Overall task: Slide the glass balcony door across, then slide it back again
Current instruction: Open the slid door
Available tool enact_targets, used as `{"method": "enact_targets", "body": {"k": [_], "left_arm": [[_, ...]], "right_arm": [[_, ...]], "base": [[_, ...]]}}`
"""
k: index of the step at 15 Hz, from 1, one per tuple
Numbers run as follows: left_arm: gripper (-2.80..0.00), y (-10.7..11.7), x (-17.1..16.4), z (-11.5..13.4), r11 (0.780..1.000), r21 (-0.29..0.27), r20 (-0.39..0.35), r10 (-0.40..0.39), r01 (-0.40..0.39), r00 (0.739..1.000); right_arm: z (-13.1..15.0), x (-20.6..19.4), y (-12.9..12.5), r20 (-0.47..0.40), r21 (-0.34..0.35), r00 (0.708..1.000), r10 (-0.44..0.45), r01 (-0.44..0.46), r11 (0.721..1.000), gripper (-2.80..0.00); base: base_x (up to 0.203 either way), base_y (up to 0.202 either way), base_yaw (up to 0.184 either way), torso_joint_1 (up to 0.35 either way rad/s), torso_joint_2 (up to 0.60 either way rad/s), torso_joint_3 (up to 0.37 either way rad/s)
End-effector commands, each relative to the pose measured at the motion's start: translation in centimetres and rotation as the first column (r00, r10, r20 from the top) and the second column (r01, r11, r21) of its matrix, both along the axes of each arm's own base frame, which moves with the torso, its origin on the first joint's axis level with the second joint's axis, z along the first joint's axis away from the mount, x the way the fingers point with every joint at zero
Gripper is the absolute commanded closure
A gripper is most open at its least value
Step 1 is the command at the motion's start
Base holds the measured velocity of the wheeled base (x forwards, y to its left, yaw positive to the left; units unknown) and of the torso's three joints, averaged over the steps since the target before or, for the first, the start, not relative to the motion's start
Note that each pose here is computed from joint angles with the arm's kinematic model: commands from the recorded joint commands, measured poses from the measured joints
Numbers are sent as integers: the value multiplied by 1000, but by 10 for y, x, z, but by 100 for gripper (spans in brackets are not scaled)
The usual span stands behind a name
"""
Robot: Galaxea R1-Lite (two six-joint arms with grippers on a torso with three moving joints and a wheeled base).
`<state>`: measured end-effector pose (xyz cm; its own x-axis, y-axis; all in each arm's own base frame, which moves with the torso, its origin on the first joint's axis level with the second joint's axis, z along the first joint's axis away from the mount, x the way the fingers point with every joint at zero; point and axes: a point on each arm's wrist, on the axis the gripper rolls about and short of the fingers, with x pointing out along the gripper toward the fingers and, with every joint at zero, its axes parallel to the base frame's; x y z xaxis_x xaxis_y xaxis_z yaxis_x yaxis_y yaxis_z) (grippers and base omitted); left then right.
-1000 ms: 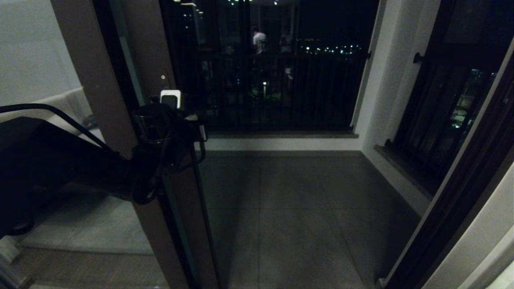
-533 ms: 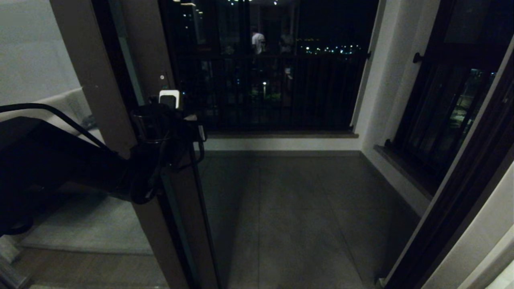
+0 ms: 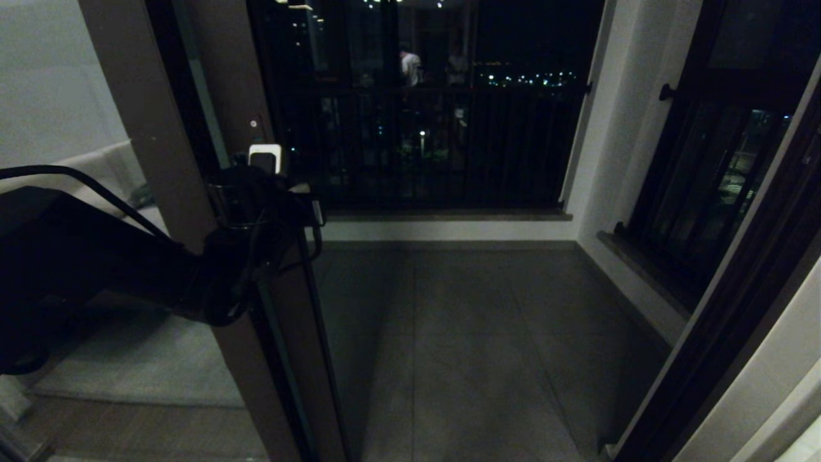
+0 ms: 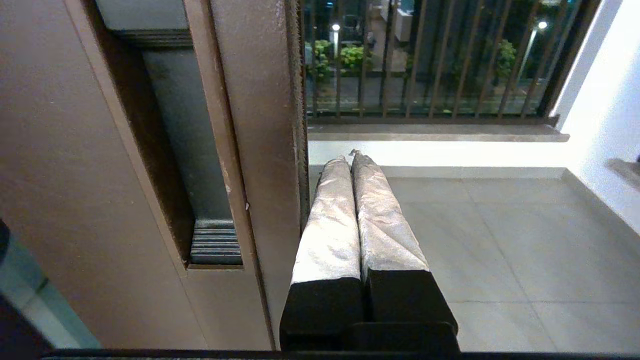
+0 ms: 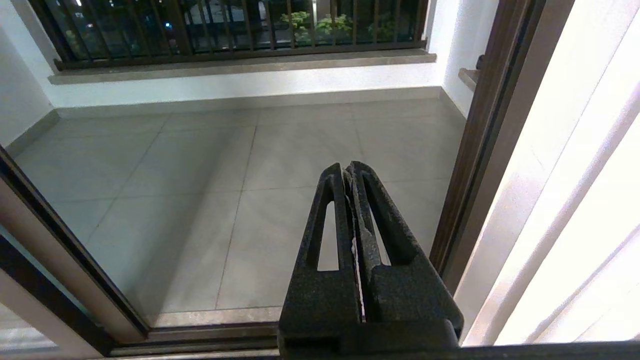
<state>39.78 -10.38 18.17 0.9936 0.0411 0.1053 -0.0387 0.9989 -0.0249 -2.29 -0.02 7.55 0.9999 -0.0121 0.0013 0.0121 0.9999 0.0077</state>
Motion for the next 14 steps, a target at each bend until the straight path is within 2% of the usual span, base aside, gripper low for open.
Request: {"method": "enact_targets", "body": {"k": [1,11,14], "left_arm": [[0,1,0,1,1000,-2,5,5,-5,1000],[0,1,-4,6,1000,0,15,6,-6,1000],[0,-22,-29,20,997,-6,32,-71,71,997]], "right_arm": [[0,0,0,-1,0,1000,1,-1,1000,0],[0,0,0,-1,0,1000,0,0,1000,0],[0,0,0,-1,0,1000,0,0,1000,0]], "base": [[0,0,0,0,0,0],[0,0,0,0,0,0],[0,0,0,0,0,0]]}}
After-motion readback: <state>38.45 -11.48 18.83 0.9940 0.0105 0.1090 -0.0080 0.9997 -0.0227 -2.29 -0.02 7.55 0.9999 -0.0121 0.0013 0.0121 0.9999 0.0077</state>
